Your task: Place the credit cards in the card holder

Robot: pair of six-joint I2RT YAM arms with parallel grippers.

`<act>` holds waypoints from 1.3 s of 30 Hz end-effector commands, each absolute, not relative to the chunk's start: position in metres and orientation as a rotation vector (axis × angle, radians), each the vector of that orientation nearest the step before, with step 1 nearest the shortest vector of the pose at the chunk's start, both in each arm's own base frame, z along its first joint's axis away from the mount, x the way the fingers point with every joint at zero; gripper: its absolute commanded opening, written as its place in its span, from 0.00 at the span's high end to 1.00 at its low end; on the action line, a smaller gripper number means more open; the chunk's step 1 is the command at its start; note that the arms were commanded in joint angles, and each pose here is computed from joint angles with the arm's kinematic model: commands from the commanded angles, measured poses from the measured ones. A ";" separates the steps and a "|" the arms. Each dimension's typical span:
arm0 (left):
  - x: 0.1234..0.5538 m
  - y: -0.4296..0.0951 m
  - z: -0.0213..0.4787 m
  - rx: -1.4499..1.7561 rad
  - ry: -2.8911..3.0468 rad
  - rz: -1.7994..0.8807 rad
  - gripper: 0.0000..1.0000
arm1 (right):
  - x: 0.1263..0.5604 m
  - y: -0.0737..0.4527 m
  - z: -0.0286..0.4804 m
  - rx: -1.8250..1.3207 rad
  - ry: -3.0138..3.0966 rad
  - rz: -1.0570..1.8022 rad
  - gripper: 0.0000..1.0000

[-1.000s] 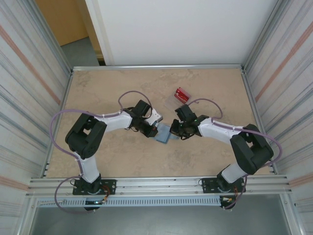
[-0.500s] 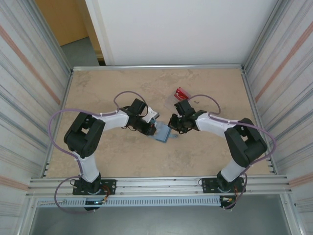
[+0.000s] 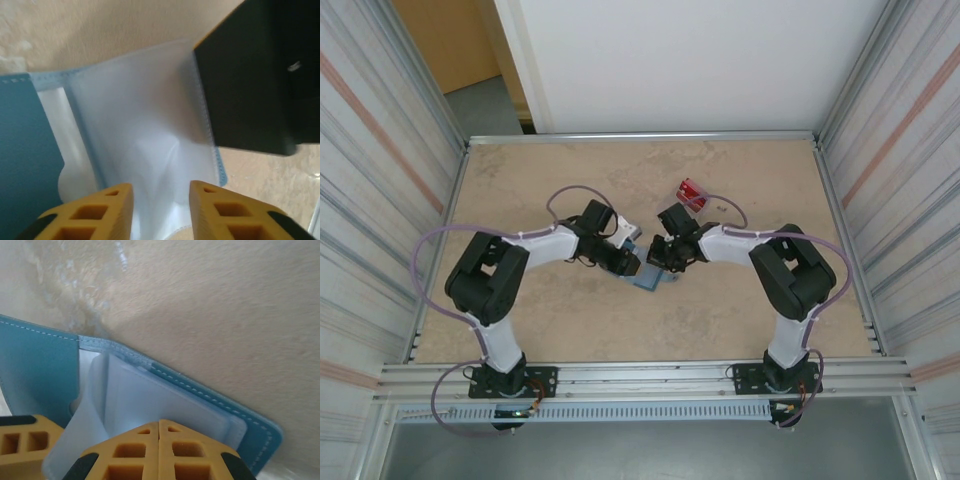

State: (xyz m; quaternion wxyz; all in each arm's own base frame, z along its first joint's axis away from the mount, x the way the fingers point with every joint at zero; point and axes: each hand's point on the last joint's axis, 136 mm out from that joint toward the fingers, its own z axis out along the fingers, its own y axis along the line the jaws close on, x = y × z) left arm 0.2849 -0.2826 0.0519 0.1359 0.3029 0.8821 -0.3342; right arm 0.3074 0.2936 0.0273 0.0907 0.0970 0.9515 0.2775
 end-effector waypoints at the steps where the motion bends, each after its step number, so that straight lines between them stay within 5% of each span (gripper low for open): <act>1: 0.300 -0.276 0.106 0.925 2.410 -0.903 0.57 | 0.307 0.305 0.032 0.239 2.827 0.857 1.00; 5: 0.317 -0.250 0.154 0.979 2.311 -0.705 0.44 | 0.307 0.313 0.035 0.214 2.835 0.860 1.00; 11: 0.310 -0.214 0.167 0.916 2.422 -0.585 0.40 | 0.312 0.335 0.037 0.154 2.835 0.879 1.00; 22: 0.300 -0.213 0.127 0.865 2.475 -0.673 0.74 | 0.310 0.351 0.006 0.116 2.925 0.818 1.00; 34: 0.291 -0.244 0.069 0.898 2.642 -0.758 0.85 | 0.310 0.323 0.075 0.085 2.796 0.821 1.00; 39: 0.287 -0.249 0.047 0.941 2.710 -0.719 0.86 | 0.301 0.281 0.089 0.097 2.770 0.678 0.87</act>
